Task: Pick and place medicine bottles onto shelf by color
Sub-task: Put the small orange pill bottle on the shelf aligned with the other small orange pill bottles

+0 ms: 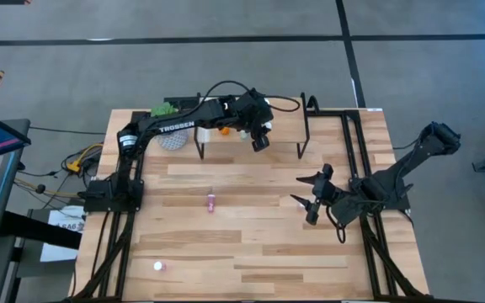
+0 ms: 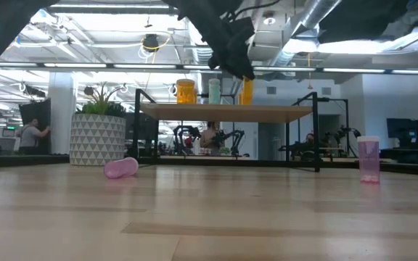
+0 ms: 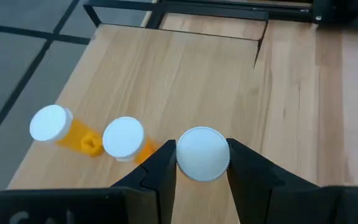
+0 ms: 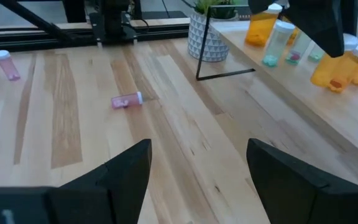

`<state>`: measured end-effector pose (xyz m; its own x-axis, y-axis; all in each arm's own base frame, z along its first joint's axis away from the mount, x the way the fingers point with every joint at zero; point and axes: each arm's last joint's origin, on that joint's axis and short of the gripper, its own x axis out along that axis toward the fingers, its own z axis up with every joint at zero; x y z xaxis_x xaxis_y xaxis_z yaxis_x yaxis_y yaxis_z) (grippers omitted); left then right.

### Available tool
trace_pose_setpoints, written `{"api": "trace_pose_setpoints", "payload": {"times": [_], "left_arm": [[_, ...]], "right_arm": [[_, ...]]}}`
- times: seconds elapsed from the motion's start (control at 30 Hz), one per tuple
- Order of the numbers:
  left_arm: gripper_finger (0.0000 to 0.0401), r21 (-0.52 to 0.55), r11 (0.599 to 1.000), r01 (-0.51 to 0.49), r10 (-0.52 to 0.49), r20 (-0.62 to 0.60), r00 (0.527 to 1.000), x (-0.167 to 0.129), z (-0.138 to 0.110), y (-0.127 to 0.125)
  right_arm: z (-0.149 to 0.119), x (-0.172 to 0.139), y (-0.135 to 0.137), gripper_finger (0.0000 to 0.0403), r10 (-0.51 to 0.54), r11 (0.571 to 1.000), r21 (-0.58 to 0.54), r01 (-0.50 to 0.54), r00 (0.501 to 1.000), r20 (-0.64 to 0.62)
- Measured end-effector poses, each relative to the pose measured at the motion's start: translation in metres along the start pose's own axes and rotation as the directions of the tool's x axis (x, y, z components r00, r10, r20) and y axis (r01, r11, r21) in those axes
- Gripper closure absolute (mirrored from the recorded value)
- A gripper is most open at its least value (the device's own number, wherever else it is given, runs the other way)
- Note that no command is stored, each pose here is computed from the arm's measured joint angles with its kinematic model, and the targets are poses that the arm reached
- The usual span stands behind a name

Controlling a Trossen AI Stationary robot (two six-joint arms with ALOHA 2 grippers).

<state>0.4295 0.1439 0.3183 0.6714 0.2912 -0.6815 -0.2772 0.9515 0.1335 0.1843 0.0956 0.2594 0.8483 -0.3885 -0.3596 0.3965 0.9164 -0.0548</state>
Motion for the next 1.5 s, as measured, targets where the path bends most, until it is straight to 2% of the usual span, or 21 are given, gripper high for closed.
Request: {"api": "trace_pose_setpoints", "payload": {"times": [0.2,0.4,0.77,1.07,1.2,1.5], "left_arm": [[0.0295,-0.002,1.000,0.005,-0.005,-0.041,0.999,0.009,-0.006,-0.001],[0.0295,-0.015,1.000,-0.003,0.003,-0.028,1.000,0.019,-0.006,-0.001],[0.0292,-0.045,0.999,-0.008,0.007,-0.026,1.000,0.020,-0.006,-0.001],[0.0246,-0.058,0.998,-0.007,0.003,-0.065,0.998,0.024,-0.011,-0.002],[0.0227,-0.054,0.998,-0.042,0.037,-0.091,0.995,0.022,-0.013,-0.001],[0.0210,-0.052,0.998,-0.047,0.043,-0.084,0.996,0.010,-0.002,-0.001]], "right_arm": [[0.001,0.000,0.000,0.0117,0.000,1.000,0.007,0.000,1.000,0.004],[0.001,0.000,0.000,0.0117,0.003,1.000,0.019,-0.003,1.000,0.004],[0.000,0.000,0.000,0.0117,0.005,1.000,0.017,-0.005,1.000,0.001],[0.000,0.000,0.000,0.0117,0.005,1.000,0.025,-0.005,1.000,0.001],[0.000,0.000,0.000,0.0117,0.005,1.000,0.026,-0.005,1.000,0.001],[0.000,0.000,0.000,0.0117,0.005,0.999,0.032,-0.005,1.000,0.001]]}}
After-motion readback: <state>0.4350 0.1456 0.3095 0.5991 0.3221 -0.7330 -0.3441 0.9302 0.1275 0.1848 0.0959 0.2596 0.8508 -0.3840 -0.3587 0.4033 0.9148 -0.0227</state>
